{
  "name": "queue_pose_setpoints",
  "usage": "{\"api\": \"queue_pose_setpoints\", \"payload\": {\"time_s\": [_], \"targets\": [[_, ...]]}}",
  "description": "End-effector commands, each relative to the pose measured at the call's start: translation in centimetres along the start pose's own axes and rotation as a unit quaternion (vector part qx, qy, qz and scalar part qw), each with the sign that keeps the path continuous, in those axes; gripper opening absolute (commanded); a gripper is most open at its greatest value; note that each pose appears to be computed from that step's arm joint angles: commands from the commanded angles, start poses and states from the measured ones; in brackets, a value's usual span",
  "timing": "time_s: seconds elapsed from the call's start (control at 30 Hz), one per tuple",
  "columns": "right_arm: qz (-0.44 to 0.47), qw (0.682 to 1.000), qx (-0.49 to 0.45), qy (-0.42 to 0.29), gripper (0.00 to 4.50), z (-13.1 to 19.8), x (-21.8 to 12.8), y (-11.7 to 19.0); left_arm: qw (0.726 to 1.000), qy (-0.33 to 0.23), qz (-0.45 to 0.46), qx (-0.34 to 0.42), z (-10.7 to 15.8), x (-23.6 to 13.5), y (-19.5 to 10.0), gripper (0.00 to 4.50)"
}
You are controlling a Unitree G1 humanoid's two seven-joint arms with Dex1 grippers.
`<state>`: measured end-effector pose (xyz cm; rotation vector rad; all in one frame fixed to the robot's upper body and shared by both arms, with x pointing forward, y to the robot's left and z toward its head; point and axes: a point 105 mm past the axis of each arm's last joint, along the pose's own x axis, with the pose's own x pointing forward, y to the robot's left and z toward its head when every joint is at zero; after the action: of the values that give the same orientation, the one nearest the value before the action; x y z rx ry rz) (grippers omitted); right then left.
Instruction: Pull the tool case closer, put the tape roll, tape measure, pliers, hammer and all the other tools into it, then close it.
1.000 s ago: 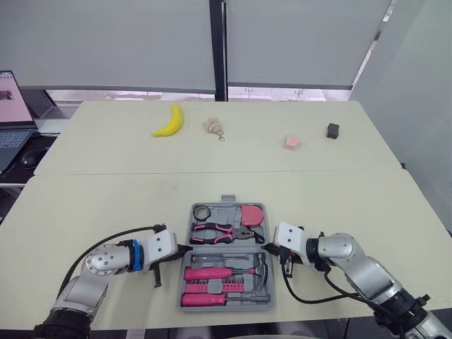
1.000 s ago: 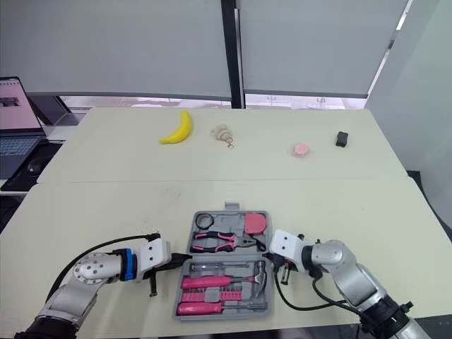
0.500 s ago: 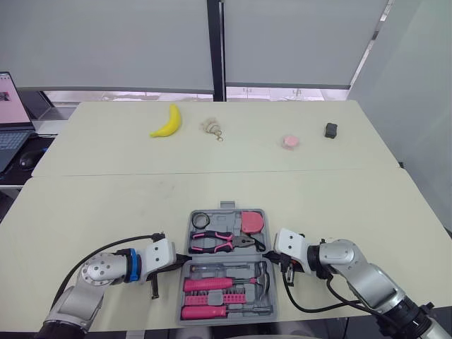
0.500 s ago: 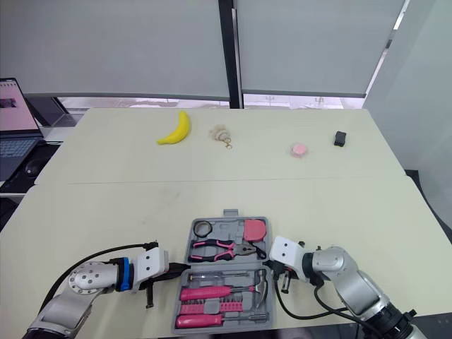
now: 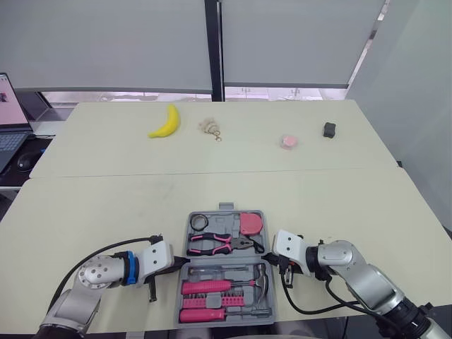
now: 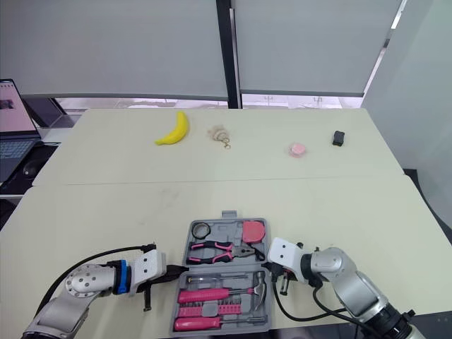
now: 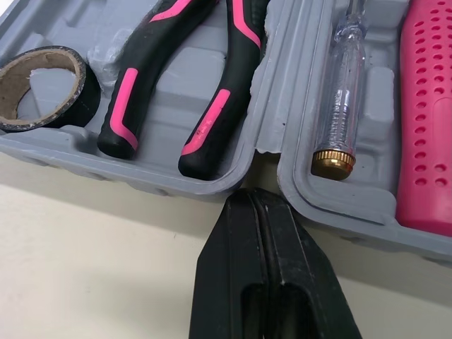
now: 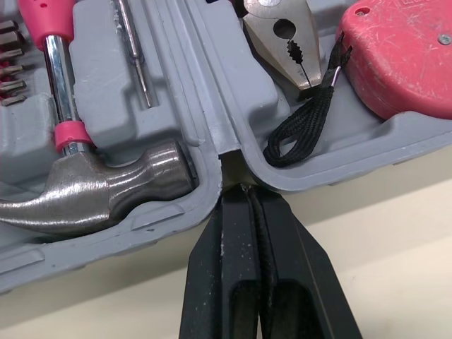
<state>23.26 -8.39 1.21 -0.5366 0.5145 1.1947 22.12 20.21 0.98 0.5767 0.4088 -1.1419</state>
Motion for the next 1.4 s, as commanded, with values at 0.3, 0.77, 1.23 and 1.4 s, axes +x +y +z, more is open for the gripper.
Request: {"api": "queue_pose_setpoints", "payload": {"time_s": [0.3,0.77,1.23,1.4], "targets": [[-0.111,0.994,0.007,-0.018,0.05,0.4,-5.4,-1.8,0.996,0.018,0.088,-0.015,-0.4,-4.5,4.2,0.0],[-0.147,0.988,0.039,-0.031,0.05,-0.3,-6.8,-0.4,0.971,-0.077,-0.21,0.089,7.0,-1.0,-5.4,0.0],[-0.154,0.986,0.052,-0.031,0.05,-0.1,-7.0,-0.9,0.962,-0.056,-0.229,0.141,6.3,3.4,-5.6,0.0],[-0.15,0.987,0.055,-0.028,0.05,-0.2,-7.1,-0.6,0.97,-0.089,-0.192,0.12,7.2,3.1,-4.6,0.0]]}}
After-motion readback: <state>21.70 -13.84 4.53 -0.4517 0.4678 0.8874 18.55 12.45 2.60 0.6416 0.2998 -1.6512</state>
